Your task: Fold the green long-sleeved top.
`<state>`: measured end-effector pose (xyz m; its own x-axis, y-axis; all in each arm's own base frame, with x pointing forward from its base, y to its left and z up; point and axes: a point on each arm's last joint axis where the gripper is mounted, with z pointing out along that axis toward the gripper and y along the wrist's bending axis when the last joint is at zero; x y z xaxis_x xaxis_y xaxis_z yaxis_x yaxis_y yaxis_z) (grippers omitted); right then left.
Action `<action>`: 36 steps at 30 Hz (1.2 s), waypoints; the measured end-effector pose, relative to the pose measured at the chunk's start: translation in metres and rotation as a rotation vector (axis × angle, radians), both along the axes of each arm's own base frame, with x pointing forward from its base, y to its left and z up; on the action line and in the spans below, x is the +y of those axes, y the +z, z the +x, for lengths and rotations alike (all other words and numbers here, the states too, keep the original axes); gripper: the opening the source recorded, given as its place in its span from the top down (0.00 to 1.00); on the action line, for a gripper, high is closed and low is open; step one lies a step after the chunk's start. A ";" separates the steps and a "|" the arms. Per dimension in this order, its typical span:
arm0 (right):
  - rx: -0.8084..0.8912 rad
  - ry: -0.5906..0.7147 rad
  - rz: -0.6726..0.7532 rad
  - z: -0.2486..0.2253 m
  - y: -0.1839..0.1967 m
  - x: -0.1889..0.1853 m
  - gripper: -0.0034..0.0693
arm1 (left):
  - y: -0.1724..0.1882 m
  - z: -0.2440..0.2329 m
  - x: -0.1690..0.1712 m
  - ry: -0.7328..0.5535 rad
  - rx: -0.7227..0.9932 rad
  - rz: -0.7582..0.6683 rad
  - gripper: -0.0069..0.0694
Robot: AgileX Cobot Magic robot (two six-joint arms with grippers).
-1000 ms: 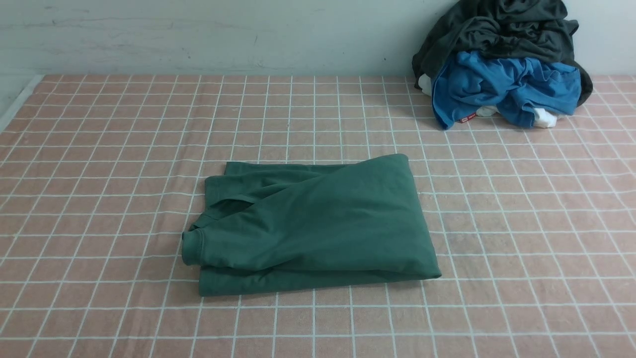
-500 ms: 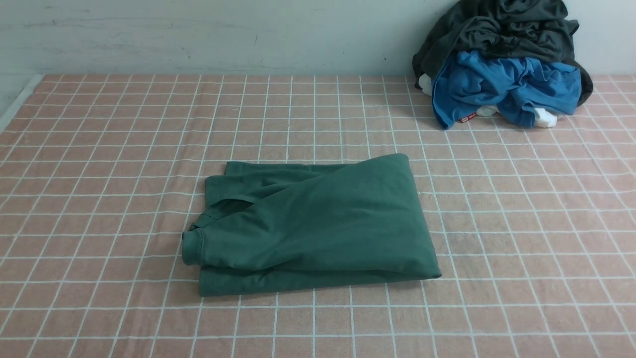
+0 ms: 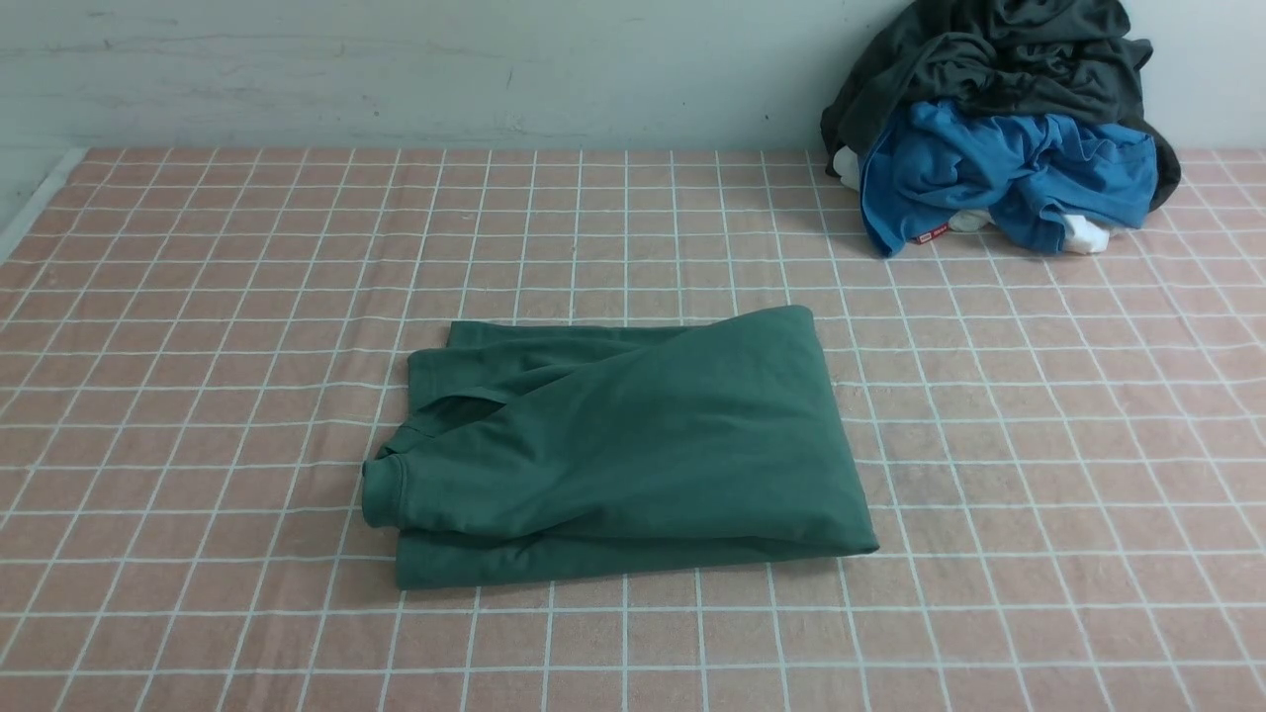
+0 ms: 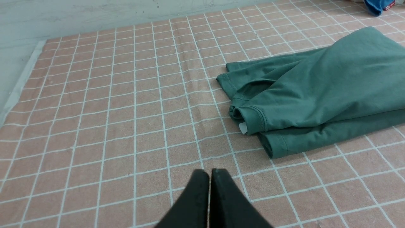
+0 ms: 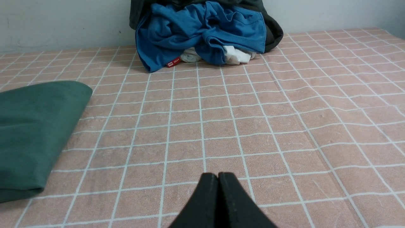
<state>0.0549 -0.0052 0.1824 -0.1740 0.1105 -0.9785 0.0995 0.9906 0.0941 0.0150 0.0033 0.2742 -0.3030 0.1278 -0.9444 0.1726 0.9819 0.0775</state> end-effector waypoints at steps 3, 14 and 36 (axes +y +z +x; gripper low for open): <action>0.000 0.000 0.000 0.000 0.000 0.000 0.97 | 0.000 0.000 0.000 0.000 0.000 0.000 0.91; 0.000 0.000 -0.001 0.000 0.000 0.000 0.97 | 0.000 0.000 0.000 0.000 0.000 0.000 0.91; 0.001 0.000 -0.002 0.000 0.000 0.000 0.97 | -0.087 0.041 -0.005 0.132 -0.204 -0.080 0.91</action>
<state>0.0549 -0.0053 0.1823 -0.1752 0.1089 -0.9785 0.0999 0.9907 0.0923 0.0562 -0.0015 0.1874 -0.1146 0.0219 -0.9932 0.0310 0.9994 0.0184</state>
